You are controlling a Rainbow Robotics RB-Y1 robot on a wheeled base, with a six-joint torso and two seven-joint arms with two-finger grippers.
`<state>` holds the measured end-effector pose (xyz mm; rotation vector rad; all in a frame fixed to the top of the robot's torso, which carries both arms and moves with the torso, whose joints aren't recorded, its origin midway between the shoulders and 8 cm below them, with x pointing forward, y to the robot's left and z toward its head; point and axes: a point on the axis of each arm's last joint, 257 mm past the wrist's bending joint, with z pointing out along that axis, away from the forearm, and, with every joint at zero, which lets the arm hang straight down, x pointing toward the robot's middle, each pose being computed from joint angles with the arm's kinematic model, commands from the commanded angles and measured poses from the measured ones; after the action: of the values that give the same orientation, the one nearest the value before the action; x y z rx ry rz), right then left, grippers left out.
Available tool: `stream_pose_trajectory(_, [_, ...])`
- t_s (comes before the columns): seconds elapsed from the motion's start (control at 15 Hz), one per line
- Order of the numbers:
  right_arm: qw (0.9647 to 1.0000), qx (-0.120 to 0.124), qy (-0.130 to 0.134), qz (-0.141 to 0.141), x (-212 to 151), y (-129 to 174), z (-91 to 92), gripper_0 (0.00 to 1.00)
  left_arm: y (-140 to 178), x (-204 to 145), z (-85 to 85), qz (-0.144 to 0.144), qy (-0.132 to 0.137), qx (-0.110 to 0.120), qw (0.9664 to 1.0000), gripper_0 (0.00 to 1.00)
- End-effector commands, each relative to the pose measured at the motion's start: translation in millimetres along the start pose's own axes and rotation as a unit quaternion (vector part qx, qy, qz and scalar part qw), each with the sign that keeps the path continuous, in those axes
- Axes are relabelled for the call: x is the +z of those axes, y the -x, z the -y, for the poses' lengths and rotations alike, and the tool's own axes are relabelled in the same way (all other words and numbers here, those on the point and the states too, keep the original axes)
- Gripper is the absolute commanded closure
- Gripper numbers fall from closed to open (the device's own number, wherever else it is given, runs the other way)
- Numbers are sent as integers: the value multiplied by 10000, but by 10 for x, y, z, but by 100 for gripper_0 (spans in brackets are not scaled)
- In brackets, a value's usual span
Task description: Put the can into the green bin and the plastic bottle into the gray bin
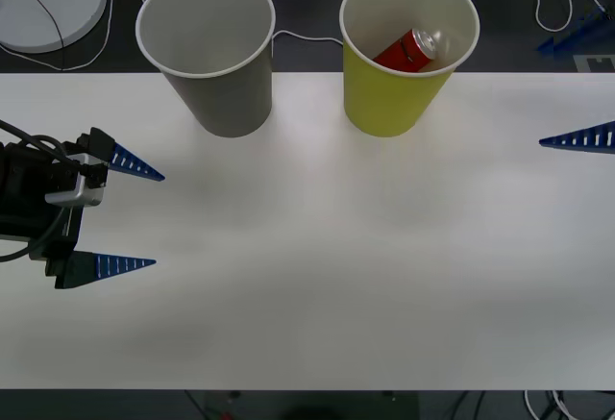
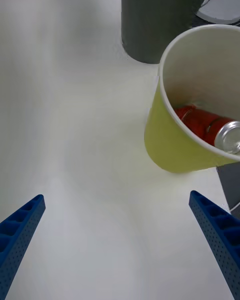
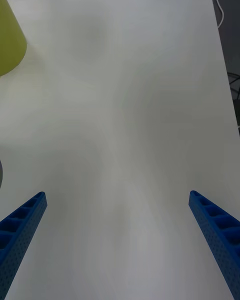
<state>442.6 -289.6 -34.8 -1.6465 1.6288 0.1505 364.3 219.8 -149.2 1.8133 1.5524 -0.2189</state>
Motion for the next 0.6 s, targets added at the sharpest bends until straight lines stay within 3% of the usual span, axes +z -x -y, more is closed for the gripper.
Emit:
stream_pose_trajectory(0.07, [9999,-29,105,-37,19,-149,-213,0,0,0,0,0,0,0,10000,0])
stream_pose_trajectory(0.33, [9994,-37,251,-231,12,-344,-618,0,0,0,0,0,0,0,10000,0])
stream_pose_trajectory(0.6, [9986,9,384,-375,15,-535,-900,0,0,0,0,0,0,0,10000,0])
